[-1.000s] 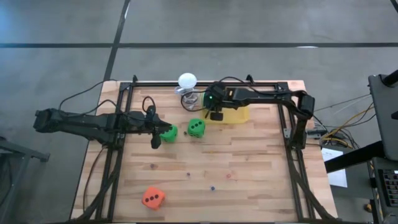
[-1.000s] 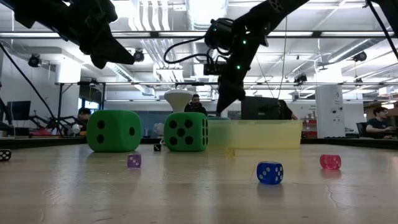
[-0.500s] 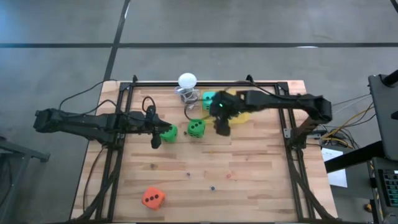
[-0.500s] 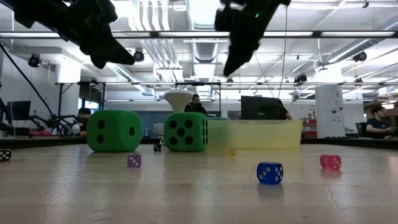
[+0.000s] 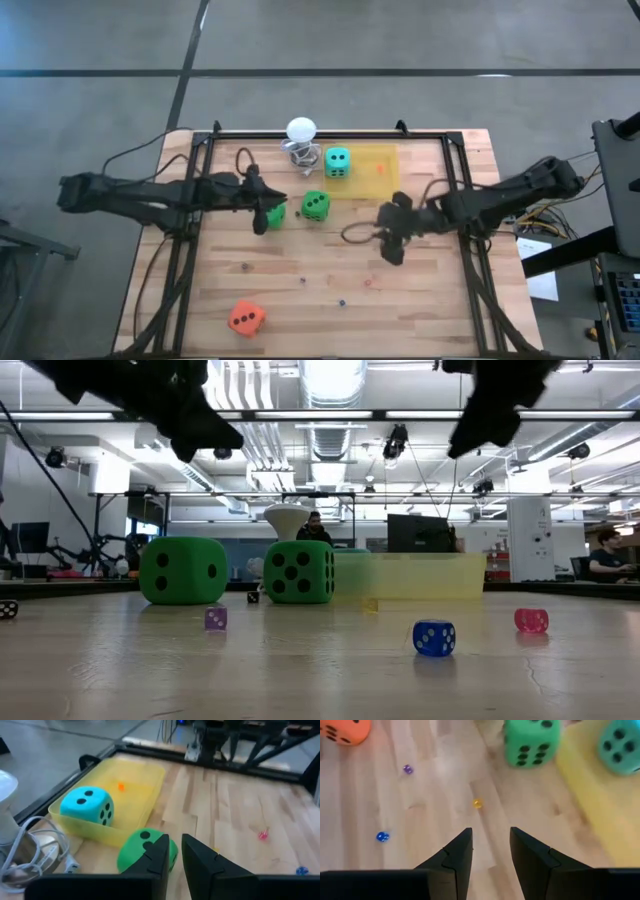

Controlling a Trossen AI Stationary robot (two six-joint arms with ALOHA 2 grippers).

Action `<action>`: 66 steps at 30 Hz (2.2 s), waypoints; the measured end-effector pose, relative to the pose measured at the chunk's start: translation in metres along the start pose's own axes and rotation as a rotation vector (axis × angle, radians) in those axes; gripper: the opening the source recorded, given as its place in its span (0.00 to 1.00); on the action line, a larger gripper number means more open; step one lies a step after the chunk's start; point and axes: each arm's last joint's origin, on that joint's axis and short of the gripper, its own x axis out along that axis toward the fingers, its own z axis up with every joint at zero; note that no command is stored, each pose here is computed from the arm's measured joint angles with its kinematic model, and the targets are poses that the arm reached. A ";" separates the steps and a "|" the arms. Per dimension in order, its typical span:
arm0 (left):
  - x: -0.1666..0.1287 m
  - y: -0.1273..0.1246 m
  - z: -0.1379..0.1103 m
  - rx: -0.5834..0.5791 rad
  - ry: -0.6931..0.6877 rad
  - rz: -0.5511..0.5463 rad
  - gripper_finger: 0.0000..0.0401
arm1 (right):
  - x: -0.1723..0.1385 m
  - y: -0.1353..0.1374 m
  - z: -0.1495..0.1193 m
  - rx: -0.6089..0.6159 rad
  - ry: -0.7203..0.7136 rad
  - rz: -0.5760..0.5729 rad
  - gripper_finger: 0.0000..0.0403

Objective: Pick & Place Dice
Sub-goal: Put the small red dice into the yellow bin

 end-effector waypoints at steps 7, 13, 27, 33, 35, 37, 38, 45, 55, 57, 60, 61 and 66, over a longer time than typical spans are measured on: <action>0.006 -0.005 0.016 0.028 0.122 -0.045 0.15 | 0.021 0.014 -0.034 0.025 0.044 0.044 0.31; 0.005 -0.006 0.013 0.027 0.156 -0.098 0.15 | 0.034 0.033 -0.052 -0.007 0.073 0.099 0.31; 0.008 -0.007 0.009 0.037 0.190 -0.105 0.15 | 0.090 0.066 -0.084 -0.104 0.211 0.086 0.30; 0.009 -0.008 0.005 0.035 0.229 -0.143 0.15 | 0.097 0.076 -0.083 -0.105 0.230 0.133 0.30; 0.010 -0.008 0.005 0.036 0.232 -0.149 0.15 | 0.098 0.077 -0.083 -0.107 0.236 0.130 0.30; 0.011 -0.008 0.004 0.036 0.245 -0.153 0.15 | 0.099 0.077 -0.082 -0.107 0.234 0.131 0.30; 0.011 -0.009 0.004 0.035 0.246 -0.156 0.15 | 0.100 0.077 -0.083 -0.108 0.237 0.128 0.30; 0.013 -0.010 0.001 0.038 0.267 -0.164 0.15 | 0.107 0.074 -0.090 -0.125 0.257 0.098 0.30; 0.015 -0.010 0.000 0.039 0.274 -0.164 0.15 | 0.109 0.073 -0.090 -0.133 0.229 0.061 0.30; 0.015 -0.010 0.000 0.039 0.274 -0.164 0.15 | 0.109 0.073 -0.090 -0.133 0.229 0.061 0.30; 0.015 -0.010 0.000 0.039 0.274 -0.164 0.15 | 0.109 0.072 -0.089 -0.133 0.216 0.049 0.30; 0.015 -0.010 0.000 0.039 0.274 -0.164 0.15 | 0.109 0.072 -0.089 -0.133 0.210 0.043 0.30; 0.015 -0.010 0.000 0.039 0.274 -0.165 0.15 | 0.110 0.072 -0.087 -0.127 0.203 0.044 0.30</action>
